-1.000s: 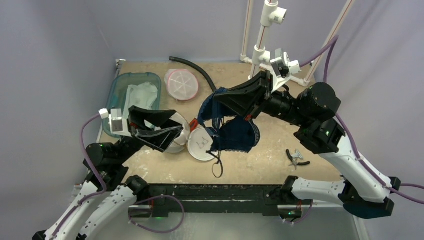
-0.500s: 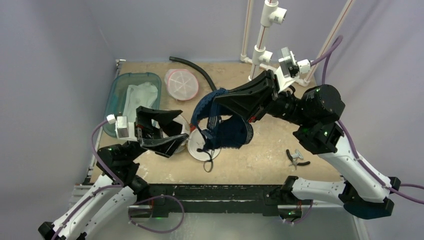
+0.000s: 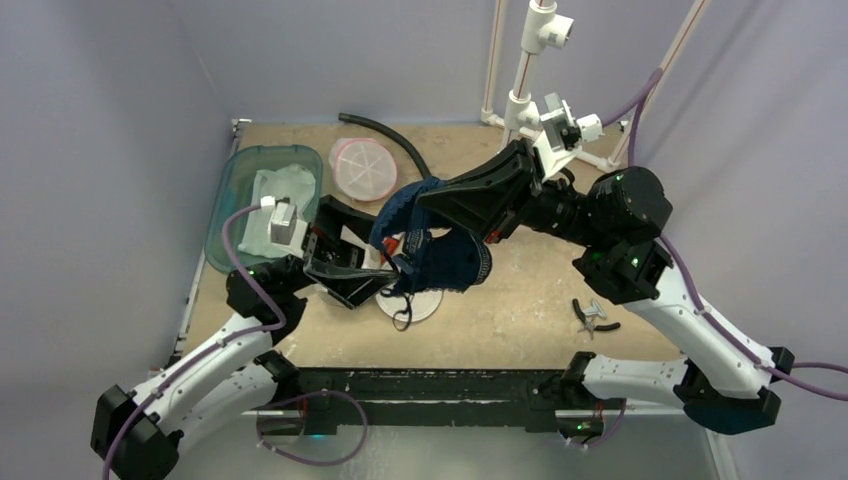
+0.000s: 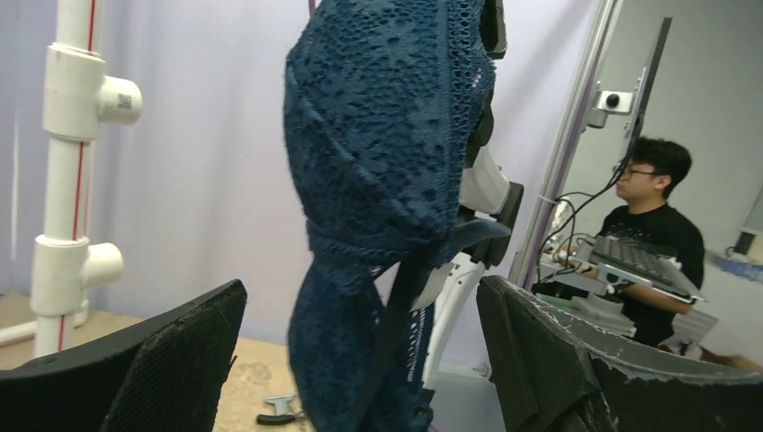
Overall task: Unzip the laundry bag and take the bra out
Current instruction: Pick up the bra from the laundry bag.
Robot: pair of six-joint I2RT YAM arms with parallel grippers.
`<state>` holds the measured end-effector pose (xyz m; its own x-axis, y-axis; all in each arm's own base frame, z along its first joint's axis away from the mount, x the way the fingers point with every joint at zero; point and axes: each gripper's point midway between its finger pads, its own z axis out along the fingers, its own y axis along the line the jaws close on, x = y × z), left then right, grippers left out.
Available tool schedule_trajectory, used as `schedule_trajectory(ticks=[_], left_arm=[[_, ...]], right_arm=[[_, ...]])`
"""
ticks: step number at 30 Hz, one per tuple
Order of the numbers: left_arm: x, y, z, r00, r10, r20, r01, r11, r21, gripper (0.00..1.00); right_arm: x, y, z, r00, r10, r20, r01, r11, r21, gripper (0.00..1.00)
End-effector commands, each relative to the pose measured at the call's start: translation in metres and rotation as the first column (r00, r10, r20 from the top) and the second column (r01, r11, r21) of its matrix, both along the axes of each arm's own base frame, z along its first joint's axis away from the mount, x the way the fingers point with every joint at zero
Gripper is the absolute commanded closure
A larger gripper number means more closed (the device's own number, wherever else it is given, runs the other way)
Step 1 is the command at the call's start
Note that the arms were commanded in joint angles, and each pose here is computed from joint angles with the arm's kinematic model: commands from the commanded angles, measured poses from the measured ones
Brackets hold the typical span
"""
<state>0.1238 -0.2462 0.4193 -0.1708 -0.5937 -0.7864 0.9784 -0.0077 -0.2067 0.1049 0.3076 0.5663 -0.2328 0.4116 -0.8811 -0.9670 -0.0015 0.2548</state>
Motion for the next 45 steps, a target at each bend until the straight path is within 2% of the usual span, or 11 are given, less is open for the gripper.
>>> schedule_trajectory(ticks=[1,10,18,25,34,45], left_arm=[[-0.027,0.01,0.023,0.99,-0.111,0.087,0.12,0.988,-0.102,0.01],[-0.018,0.0,0.016,0.99,-0.117,0.075,0.125,0.985,-0.12,0.01],[0.013,-0.022,-0.005,1.0,-0.026,0.005,0.026,0.998,-0.061,0.01],[0.027,-0.013,-0.018,0.995,0.099,-0.028,-0.101,0.994,-0.052,0.01],[0.015,-0.03,0.0,0.997,-0.071,0.011,0.071,0.989,-0.127,0.01],[0.024,-0.046,0.007,1.0,-0.013,-0.026,0.008,0.98,-0.2,0.03]], right_arm=[[-0.001,0.004,0.007,0.999,0.032,0.014,-0.033,0.999,0.043,1.0],[0.006,0.022,-0.003,0.997,0.074,-0.025,-0.073,0.996,0.044,1.0],[0.009,0.029,-0.007,0.995,0.094,-0.037,-0.092,0.995,0.047,1.0],[0.006,0.02,-0.002,0.997,0.069,-0.014,-0.068,0.996,0.052,1.0],[0.004,0.024,-0.002,0.995,0.098,-0.016,-0.097,0.993,0.069,1.0],[0.007,0.019,-0.006,0.997,0.076,-0.032,-0.072,0.992,0.106,1.0]])
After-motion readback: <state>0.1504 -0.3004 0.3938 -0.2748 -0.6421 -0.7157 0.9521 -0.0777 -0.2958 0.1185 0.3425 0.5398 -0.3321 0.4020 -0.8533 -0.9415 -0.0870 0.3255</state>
